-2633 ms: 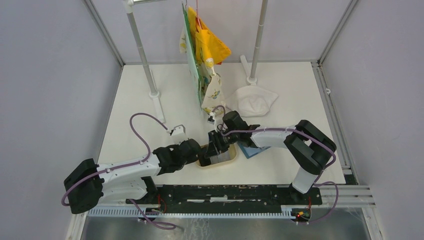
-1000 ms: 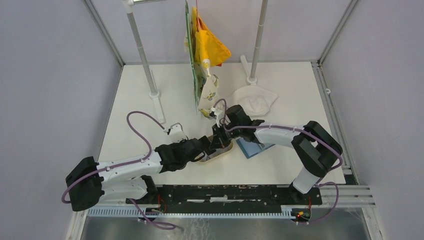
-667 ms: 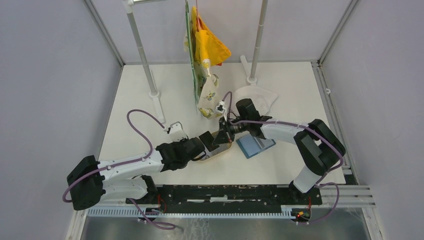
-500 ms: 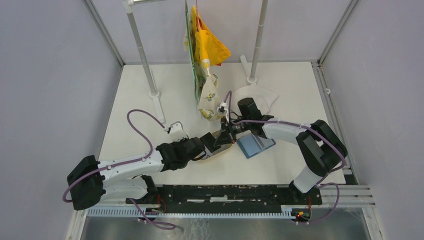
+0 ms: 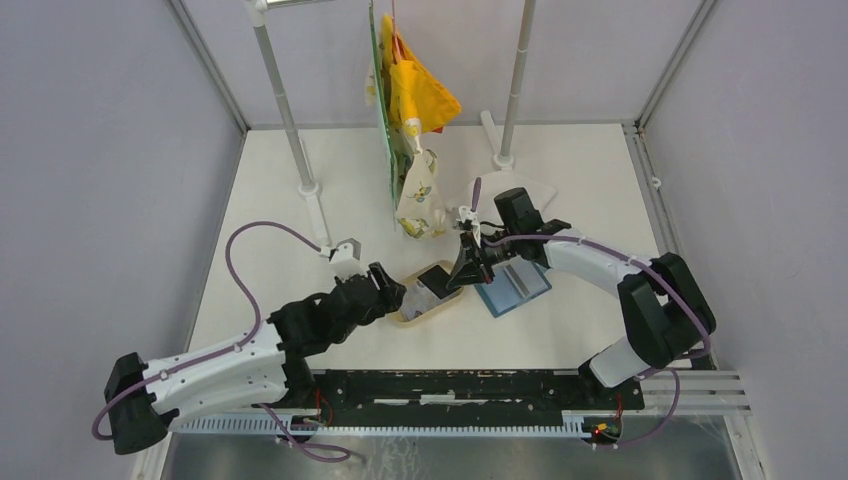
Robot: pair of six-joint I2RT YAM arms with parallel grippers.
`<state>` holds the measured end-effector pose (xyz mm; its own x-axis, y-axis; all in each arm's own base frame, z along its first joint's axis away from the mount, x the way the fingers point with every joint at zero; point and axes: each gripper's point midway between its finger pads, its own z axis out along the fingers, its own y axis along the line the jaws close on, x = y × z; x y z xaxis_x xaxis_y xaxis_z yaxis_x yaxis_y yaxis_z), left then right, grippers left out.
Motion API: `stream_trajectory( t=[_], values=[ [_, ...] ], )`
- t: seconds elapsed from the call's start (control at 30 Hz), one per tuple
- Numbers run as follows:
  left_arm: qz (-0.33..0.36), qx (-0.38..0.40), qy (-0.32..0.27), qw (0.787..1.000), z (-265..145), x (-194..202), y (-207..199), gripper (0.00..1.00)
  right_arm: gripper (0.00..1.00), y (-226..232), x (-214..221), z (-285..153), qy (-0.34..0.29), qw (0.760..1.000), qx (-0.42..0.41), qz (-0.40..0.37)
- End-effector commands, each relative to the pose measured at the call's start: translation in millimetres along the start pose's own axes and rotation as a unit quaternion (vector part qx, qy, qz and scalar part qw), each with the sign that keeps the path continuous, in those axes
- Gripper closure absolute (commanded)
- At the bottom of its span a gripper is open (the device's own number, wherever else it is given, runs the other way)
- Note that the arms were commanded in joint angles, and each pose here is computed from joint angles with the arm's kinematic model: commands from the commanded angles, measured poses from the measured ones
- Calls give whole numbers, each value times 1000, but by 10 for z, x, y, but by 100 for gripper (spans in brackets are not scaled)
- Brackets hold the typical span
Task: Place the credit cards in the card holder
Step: Pick up the credit card from the storage box.
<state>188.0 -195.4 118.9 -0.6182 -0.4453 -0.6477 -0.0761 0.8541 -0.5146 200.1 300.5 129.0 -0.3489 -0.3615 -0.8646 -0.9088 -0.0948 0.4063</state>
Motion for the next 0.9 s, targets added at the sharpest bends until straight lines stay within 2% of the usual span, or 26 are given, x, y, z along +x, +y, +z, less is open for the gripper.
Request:
stream_trajectory(
  t=[0.0,0.17,0.3,0.4,0.5,0.63,0.73,0.83,0.87],
  values=[
    [101,138,-15,985,-104,-13,-306,36,98,209,-267,-160,-4,989,-27,-148],
    [146,302,-84,938,-323,-33,-587,35,97,303,-328,-347,8,966,-8,-259],
    [185,417,-136,879,-597,-11,-784,35,99,509,-280,-444,7,931,-36,-364],
    [225,456,-144,849,-697,32,-914,32,100,690,-141,-476,12,898,-81,-433],
    [274,486,-127,820,-721,147,-1079,33,100,842,-14,-503,11,868,-121,-481],
    [332,534,-121,768,-777,318,-1245,34,100,831,6,-526,11,865,-117,-488],
    [372,541,-121,745,-746,409,-1252,34,100,822,-44,-560,5,869,-107,-483],
    [390,534,-134,738,-719,400,-1241,34,100,702,-169,-629,0,892,-79,-445],
    [389,530,-141,740,-717,368,-1248,34,100,600,-269,-647,-5,912,-60,-406]
  ],
)
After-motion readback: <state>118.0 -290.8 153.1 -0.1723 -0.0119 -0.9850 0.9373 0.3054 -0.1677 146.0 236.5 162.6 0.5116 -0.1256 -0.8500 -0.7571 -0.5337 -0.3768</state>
